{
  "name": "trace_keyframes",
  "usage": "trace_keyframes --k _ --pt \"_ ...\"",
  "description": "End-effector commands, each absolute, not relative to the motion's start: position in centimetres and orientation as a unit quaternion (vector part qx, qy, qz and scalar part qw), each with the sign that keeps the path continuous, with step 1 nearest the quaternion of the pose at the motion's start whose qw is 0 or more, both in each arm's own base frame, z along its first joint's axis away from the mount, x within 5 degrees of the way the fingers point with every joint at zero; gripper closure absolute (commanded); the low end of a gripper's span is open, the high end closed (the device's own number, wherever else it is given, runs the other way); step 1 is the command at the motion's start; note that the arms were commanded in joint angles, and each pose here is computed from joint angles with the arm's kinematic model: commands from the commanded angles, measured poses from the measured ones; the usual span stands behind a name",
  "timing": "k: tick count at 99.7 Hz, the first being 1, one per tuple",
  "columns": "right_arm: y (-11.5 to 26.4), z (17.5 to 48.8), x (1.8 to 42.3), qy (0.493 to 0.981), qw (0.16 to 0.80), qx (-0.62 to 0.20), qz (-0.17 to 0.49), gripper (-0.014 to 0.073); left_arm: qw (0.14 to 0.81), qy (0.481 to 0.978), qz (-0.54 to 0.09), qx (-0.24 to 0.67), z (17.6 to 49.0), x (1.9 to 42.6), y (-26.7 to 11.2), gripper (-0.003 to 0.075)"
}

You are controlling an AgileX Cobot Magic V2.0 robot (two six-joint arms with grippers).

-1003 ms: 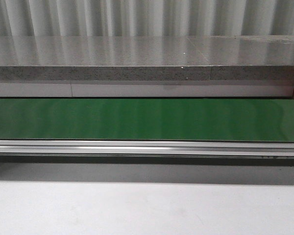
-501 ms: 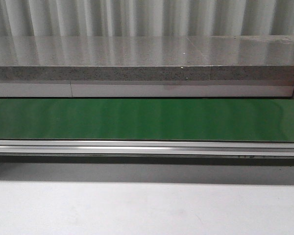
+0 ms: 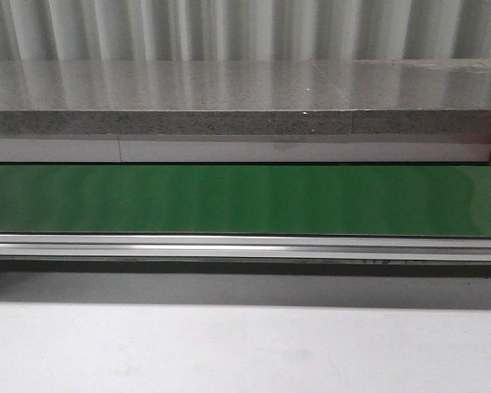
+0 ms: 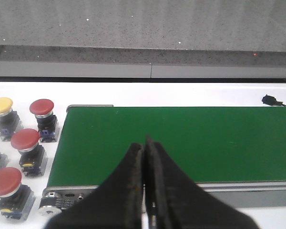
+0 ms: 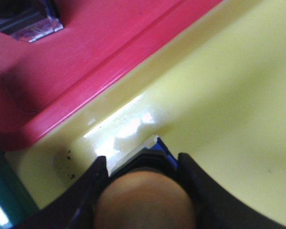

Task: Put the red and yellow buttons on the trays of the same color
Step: 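Place the yellow button into the yellow tray and open the right gripper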

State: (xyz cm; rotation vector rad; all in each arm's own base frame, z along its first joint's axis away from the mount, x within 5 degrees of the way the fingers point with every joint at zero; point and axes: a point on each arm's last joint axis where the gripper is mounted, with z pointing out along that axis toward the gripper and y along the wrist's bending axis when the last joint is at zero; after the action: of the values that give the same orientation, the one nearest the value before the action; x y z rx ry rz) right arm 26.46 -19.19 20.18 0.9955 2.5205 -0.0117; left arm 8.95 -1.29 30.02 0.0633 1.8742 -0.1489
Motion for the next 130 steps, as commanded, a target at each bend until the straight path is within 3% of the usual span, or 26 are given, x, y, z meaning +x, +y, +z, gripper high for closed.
trace_keyframes --k 1,20,40,60,91,115,130 --pt "-19.6 21.6 26.9 0.898 0.255 0.358 -0.017 0.0426 0.629 0.773 -0.075 0.03 31.7 9.1 -1.5 0.0739" --pt "-19.7 21.2 27.0 0.899 0.249 0.359 -0.015 0.037 0.629 0.773 -0.076 0.03 31.7 9.1 -1.5 0.0739" --pt "-19.6 21.1 26.9 0.901 0.243 0.359 -0.012 0.0154 0.629 0.773 -0.076 0.03 31.7 9.1 -1.5 0.0739" --pt "-19.5 21.7 26.9 0.901 0.245 0.358 -0.011 0.0024 0.629 0.773 -0.076 0.03 31.7 9.1 -1.5 0.0739" --pt "-17.5 28.4 25.7 0.894 0.312 0.319 -0.03 0.0009 0.629 0.773 -0.076 0.03 31.7 9.1 -1.5 0.0739" --pt "-10.2 34.2 24.6 0.896 0.402 0.188 -0.028 0.0009 0.629 0.773 -0.076 0.03 31.7 9.1 -1.5 0.0739" --pt "-5.2 36.2 22.2 0.888 0.449 0.102 -0.008 0.0009 0.629 0.773 -0.076 0.03 31.7 9.1 -1.5 0.0739"
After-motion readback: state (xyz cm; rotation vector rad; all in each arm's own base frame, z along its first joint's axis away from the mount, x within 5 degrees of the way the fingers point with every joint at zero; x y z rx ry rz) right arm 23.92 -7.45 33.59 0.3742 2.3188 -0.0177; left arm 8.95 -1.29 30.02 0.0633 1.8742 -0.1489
